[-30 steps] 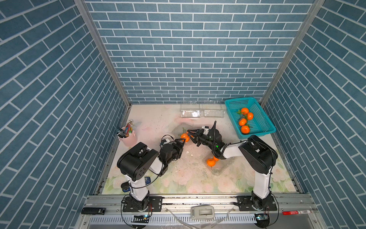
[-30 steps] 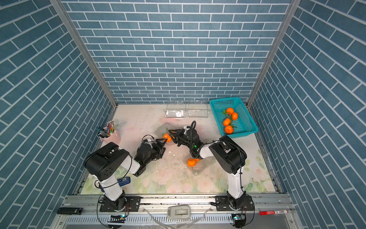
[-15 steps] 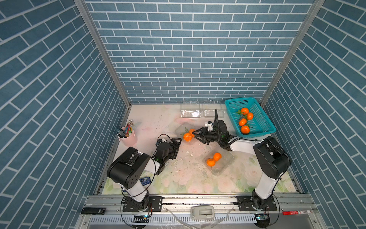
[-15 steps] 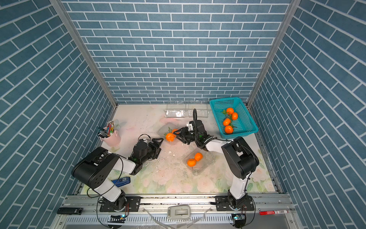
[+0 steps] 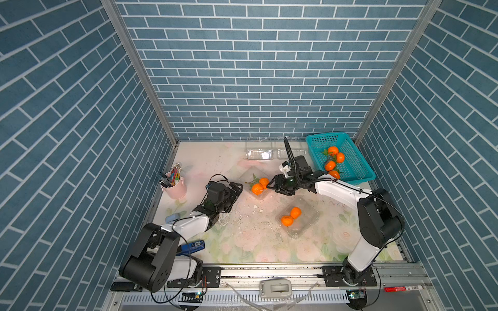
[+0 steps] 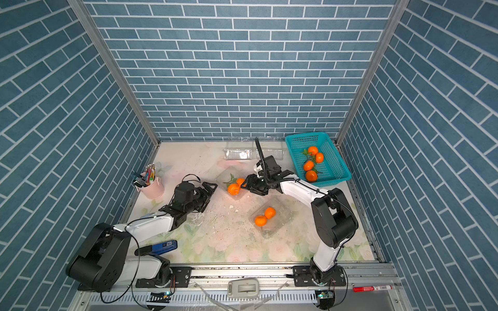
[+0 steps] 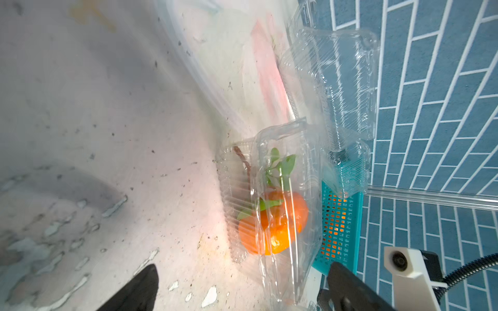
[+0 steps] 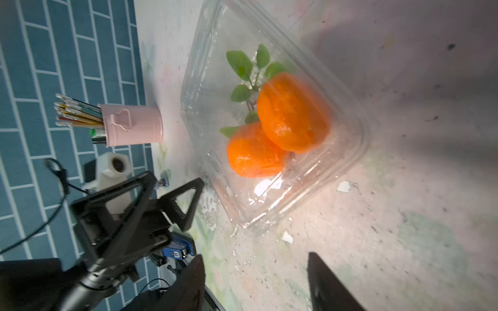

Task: Take oranges out of containers
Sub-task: Adjust the packing box at the center of the board.

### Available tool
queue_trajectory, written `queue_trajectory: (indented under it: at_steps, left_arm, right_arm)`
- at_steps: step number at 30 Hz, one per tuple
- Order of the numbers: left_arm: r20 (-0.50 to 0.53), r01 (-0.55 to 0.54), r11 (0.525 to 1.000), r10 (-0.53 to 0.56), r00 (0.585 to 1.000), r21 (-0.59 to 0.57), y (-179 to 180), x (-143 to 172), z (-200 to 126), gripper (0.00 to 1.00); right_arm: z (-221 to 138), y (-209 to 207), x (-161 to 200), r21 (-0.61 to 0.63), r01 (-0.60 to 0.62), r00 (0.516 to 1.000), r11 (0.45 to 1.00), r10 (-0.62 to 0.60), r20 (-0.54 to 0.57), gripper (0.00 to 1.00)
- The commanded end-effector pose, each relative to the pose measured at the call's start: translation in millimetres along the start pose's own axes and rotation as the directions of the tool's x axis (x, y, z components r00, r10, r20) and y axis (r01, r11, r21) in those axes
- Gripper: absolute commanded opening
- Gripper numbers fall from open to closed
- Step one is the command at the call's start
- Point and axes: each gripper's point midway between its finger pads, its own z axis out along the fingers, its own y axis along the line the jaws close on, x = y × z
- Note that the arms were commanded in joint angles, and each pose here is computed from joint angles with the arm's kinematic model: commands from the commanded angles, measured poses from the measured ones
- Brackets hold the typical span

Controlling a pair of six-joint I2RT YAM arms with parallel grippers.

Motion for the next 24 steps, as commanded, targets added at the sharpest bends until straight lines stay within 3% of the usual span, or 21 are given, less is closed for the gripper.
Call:
queue_trajectory:
  at_steps: [1,4,10,18,24]
  left_arm:
    - [-0.058,-0.083,0.990,0.077,0.995,-0.113,12,-3,-8,0.99]
    - [-0.101,-0.202,0.966,0.188,0.977,-0.158,-1,-21,-5,0.99]
    - [-0.234,-0.371,0.915,0.330,0.915,-0.159,-35,-42,33,0.99]
    - [-0.314,-0.422,0.903,0.380,0.870,-0.078,-57,-39,89,0.99]
    - [-0.349,-0.449,0.893,0.413,0.842,-0.028,-66,-22,105,0.99]
  right_arm:
    - [-16,-19,5,0.136,0.086,0.996,0.987,-0.083,-0.024,0.68]
    - [-16,-27,2,0.152,0.075,0.997,0.986,-0.073,-0.019,0.76]
    - [3,-25,-6,0.094,0.044,0.999,0.995,-0.042,-0.022,0.78]
    - [26,-21,-18,0.030,0.011,1.000,0.999,-0.011,-0.023,0.74]
    - [36,-20,-25,0.015,0.012,0.999,1.000,-0.012,-0.049,0.66]
